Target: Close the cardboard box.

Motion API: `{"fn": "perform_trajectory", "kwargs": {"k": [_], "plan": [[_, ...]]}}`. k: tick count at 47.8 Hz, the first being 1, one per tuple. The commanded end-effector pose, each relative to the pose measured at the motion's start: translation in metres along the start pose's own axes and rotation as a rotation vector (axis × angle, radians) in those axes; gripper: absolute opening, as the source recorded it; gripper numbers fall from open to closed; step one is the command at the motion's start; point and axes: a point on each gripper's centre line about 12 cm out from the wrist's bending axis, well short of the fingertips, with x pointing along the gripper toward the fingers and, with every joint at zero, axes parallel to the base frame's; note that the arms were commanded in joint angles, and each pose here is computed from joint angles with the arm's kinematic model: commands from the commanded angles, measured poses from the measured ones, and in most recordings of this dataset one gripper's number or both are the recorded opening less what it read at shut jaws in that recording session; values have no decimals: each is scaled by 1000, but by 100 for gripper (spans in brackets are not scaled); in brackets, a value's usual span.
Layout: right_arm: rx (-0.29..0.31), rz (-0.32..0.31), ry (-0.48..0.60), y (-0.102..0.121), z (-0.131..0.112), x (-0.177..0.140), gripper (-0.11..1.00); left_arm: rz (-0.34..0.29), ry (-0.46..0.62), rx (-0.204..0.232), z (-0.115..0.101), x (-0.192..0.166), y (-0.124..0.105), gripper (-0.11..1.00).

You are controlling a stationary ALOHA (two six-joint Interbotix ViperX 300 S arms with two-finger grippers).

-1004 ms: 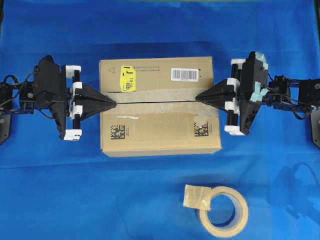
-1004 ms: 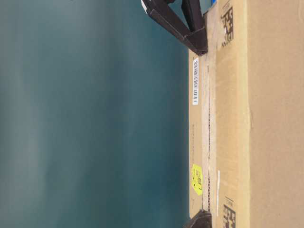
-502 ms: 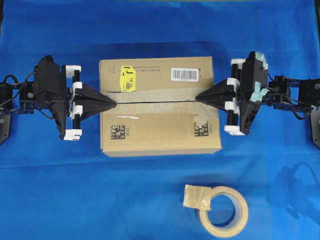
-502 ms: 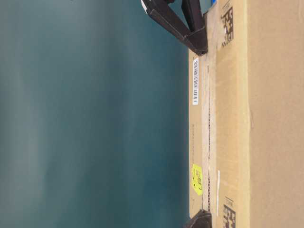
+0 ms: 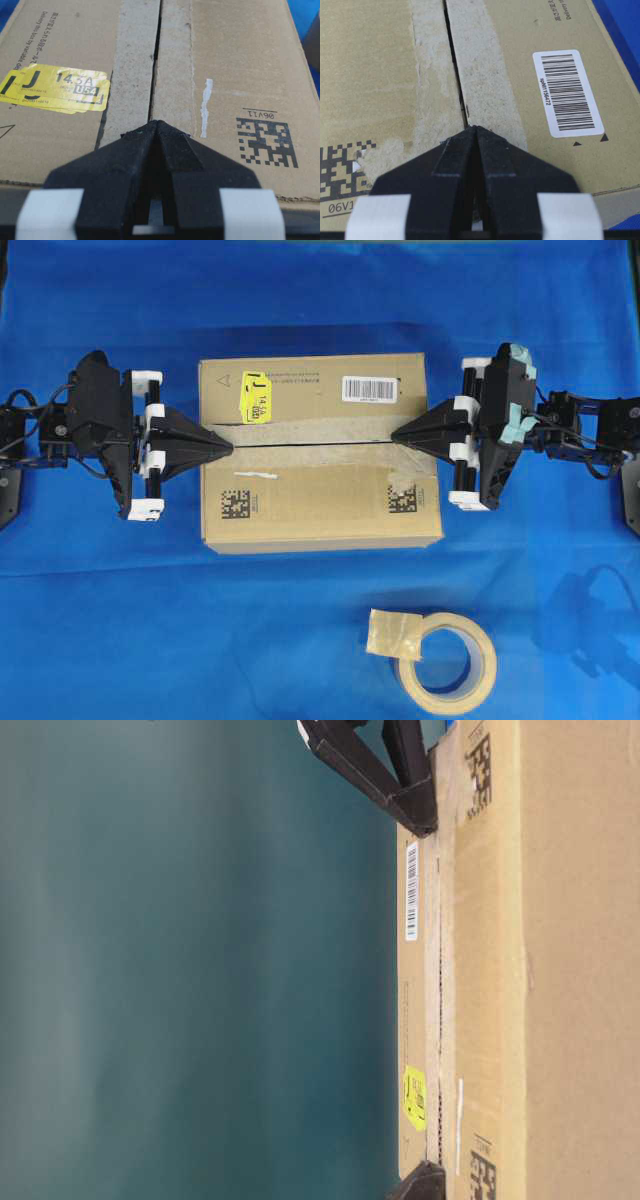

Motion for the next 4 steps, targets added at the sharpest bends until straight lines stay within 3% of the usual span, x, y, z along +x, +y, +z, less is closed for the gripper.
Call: {"fn": "perform_trajectory", "kwargs": {"k": [1, 4], "plan": [[3, 2, -26, 1, 8, -1, 0, -1, -18, 0, 5, 2, 0, 0], [3, 2, -26, 1, 8, -1, 0, 0, -20, -1, 6, 2, 0, 0]]}}
